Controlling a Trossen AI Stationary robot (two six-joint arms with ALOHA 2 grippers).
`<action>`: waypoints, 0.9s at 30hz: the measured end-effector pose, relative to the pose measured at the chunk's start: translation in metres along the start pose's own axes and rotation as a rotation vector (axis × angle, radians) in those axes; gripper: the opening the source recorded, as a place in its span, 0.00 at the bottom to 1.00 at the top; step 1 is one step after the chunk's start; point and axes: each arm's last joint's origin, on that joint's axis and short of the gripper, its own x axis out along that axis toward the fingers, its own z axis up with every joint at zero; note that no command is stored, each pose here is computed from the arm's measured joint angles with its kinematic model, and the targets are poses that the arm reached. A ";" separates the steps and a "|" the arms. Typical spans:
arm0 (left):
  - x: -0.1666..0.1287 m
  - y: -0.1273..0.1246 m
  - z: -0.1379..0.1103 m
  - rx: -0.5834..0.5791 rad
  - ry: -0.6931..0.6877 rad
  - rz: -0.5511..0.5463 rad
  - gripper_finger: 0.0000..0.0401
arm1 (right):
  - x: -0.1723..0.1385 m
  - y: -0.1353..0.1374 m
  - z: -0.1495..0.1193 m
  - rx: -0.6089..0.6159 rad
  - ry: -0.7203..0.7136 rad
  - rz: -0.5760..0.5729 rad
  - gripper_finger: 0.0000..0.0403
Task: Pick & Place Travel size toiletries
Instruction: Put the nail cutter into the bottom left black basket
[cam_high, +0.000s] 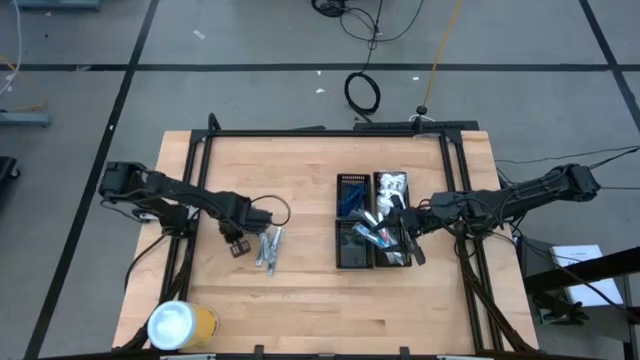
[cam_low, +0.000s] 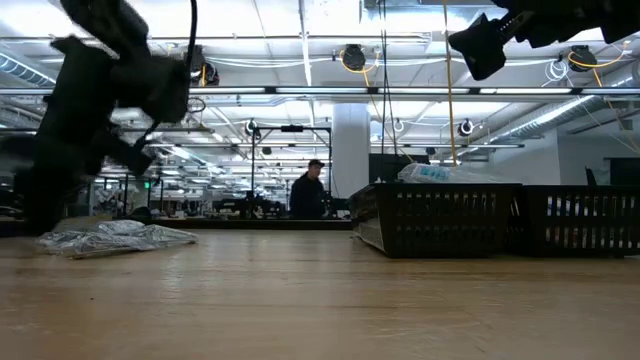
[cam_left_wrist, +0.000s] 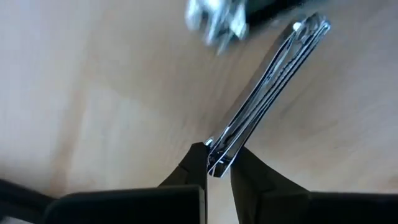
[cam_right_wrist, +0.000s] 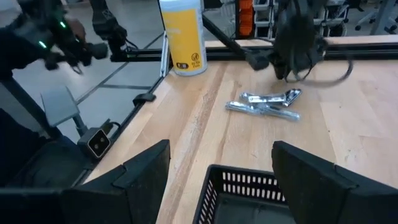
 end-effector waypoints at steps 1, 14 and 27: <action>-0.010 -0.003 0.002 0.009 -0.065 -0.026 0.06 | 0.000 0.000 0.000 0.000 -0.001 -0.008 0.67; -0.124 -0.045 0.021 0.483 -1.270 -0.162 0.06 | 0.020 -0.014 0.003 -0.096 -0.098 -0.320 0.67; -0.123 -0.053 0.095 0.704 -1.623 -0.070 0.06 | 0.068 -0.053 0.003 -0.204 -0.420 -0.391 0.67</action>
